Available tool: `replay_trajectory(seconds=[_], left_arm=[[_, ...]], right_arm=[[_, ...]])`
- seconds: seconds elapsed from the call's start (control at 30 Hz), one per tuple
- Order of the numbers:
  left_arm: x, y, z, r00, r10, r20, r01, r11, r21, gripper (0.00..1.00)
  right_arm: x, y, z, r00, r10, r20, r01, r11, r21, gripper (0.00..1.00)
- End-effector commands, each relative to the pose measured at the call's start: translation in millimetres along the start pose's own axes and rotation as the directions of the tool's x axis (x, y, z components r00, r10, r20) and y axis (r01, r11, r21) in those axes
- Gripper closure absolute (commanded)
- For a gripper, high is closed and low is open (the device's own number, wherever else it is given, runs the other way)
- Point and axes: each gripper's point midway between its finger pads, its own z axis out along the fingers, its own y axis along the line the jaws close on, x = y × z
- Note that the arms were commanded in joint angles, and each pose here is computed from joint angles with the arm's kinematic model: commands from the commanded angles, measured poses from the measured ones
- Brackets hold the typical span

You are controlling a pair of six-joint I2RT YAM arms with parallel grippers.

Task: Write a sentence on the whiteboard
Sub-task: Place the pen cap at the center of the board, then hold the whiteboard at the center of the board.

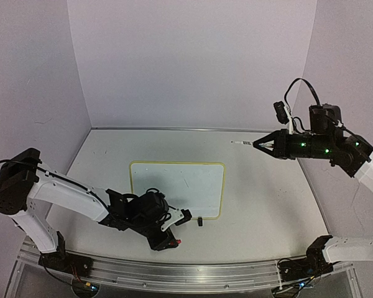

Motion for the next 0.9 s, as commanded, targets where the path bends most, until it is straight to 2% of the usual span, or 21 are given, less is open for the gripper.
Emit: replay_trajectory(seconds=[0.0, 0.13, 0.27, 0.47, 0.6, 0.77, 0.87], left_arm=[[-20.0, -3.4, -6.1, 0.998, 0.005, 0.059, -0.005, 1.000, 0.000, 0.49], [-28.0, 1.0, -24.8, 0.996, 0.008, 0.085, -0.005, 0.999, -0.040, 0.33], [-35.8, 3.5, -48.9, 0.995, -0.016, 0.096, 0.019, 0.999, -0.030, 0.25], [-76.0, 0.1, -120.4, 0.982, -0.056, 0.183, 0.052, 0.998, 0.030, 0.22], [-114.1, 14.5, -190.9, 0.958, -0.138, 0.250, 0.125, 0.990, 0.067, 0.22], [-149.2, 66.4, -262.1, 0.912, -0.217, 0.349, 0.212, 0.976, 0.053, 0.21], [-154.6, 108.9, -278.6, 0.882, -0.272, 0.385, 0.263, 0.962, 0.076, 0.21]], right_arm=[[-12.9, 4.4, -6.3, 0.998, -0.012, 0.062, 0.012, 1.000, -0.007, 1.00], [-12.3, 5.0, -8.1, 0.998, -0.009, 0.066, 0.010, 1.000, -0.010, 1.00], [-10.7, 3.5, -6.8, 0.998, 0.000, 0.063, 0.001, 1.000, -0.008, 1.00], [-14.1, 4.8, -7.5, 0.997, 0.009, 0.081, -0.008, 1.000, -0.014, 1.00], [-19.4, 9.8, -10.5, 0.994, 0.022, 0.102, -0.019, 0.999, -0.030, 1.00], [-22.4, 20.9, -9.2, 0.989, 0.025, 0.143, -0.018, 0.999, -0.048, 1.00], [-16.1, 35.0, 1.8, 0.989, -0.011, 0.150, 0.019, 0.999, -0.047, 1.00]])
